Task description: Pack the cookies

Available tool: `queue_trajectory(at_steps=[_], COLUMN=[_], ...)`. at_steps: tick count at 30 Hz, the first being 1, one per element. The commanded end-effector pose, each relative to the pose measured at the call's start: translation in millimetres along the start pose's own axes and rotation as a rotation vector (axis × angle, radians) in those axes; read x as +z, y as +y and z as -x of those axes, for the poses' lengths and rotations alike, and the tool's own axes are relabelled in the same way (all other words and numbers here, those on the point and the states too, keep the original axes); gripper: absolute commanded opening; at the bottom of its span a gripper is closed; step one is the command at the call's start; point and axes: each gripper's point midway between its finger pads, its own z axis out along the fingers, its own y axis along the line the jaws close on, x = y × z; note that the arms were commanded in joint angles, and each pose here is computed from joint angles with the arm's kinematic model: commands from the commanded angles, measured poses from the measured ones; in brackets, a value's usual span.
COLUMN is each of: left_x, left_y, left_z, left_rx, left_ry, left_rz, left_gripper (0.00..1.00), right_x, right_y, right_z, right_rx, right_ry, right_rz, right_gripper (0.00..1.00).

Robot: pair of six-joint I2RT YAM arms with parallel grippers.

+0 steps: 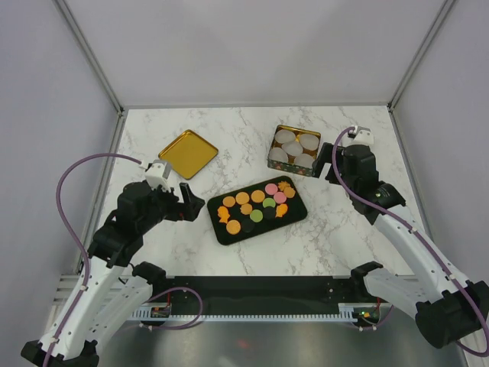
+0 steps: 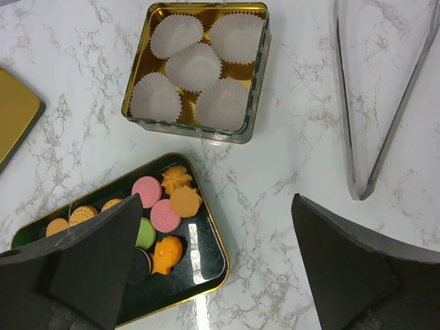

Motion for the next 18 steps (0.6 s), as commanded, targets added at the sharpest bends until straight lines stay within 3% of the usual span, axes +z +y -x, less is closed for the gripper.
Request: queue_trajectory(at_steps=[1,8,18], left_x=[0.4,-2.4,-4.5], left_y=[-0.9,-3.5,-9.2], left_z=[2.9,4.1,5.0], left_rx=[-0.015,-0.014,-0.007], left_ry=[-0.020,-0.031,-0.039], left_rz=[-0.003,-0.018,-0.051], left_gripper=[1.00,1.00,1.00], right_x=[-4.1,-4.1,75.4], right_y=[1.3,-5.5,-109.7], right_z=[12.2,41.7,35.2], right_rx=[-0.001,-0.058,0.038], right_ry=[-0.024,-0.044,0.162], right_rz=[-0.006,-0.083,-0.359], right_gripper=[0.98,0.98,0.98])
